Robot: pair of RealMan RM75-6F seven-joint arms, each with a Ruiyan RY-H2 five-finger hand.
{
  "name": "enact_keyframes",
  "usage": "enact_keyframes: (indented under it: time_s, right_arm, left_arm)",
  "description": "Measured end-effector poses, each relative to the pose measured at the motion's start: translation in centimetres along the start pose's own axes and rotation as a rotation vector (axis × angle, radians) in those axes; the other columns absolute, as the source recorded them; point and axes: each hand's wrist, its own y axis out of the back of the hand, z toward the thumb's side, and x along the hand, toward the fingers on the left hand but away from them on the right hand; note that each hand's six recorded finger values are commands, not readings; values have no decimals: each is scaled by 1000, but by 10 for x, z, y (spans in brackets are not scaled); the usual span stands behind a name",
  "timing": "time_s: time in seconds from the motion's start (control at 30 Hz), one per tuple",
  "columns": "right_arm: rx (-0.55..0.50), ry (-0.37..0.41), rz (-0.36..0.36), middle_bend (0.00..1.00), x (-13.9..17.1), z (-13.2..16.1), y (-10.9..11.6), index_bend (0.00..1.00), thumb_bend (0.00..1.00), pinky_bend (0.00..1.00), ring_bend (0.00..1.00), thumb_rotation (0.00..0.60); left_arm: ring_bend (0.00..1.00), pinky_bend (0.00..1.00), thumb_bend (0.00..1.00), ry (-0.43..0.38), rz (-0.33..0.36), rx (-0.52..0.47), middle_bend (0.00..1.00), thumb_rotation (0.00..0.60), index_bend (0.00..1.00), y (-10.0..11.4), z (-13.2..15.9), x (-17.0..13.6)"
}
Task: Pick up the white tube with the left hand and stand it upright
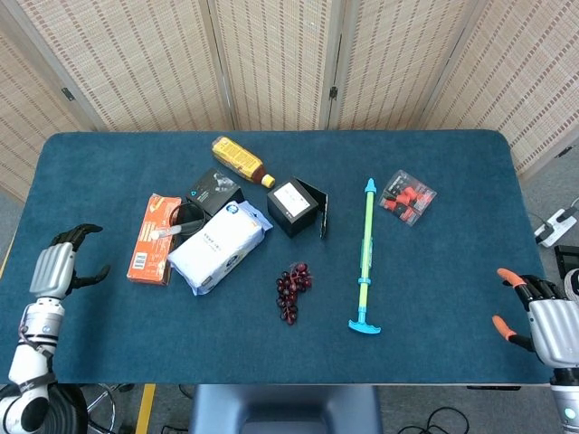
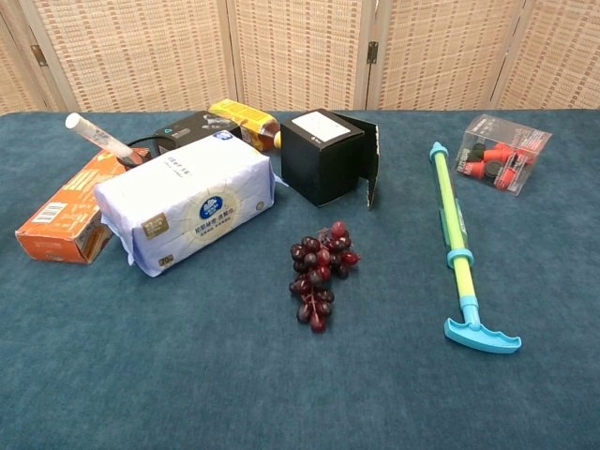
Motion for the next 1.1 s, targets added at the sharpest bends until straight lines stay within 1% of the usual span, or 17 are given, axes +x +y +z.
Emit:
enact_keyframes:
  time_s: [0.13, 0.4, 0.6, 0.73, 0.9, 1.1]
  right_arm:
    - [3, 14, 0, 342, -2, 3, -2, 229, 176, 298, 248, 600]
    - [6, 40, 5, 349, -4, 9, -5, 240, 176, 300, 256, 600]
    - [19, 57, 16, 354, -5, 14, -10, 249, 176, 300, 260, 600]
    - [17, 63, 29, 354, -6, 16, -14, 249, 176, 300, 260, 600]
    - [15, 66, 36, 354, -7, 18, -16, 249, 176, 300, 260, 600]
    - [15, 62, 35, 354, -8, 17, -16, 249, 176, 300, 260, 600]
  left_arm:
    - [224, 206, 309, -3, -32, -77, 243, 600, 296, -13, 11, 18]
    - [220, 200, 304, 7, -79, -196, 241, 600, 320, -43, 29, 46]
    - [218, 198, 278, -12, -94, -242, 240, 600, 344, -60, 48, 61]
    - [217, 197, 270, -35, -98, -261, 240, 600, 361, -66, 60, 64]
    - [224, 197, 268, -54, -80, -292, 254, 600, 389, -72, 73, 67]
    - [228, 197, 285, -45, -61, -340, 269, 600, 420, -72, 81, 72]
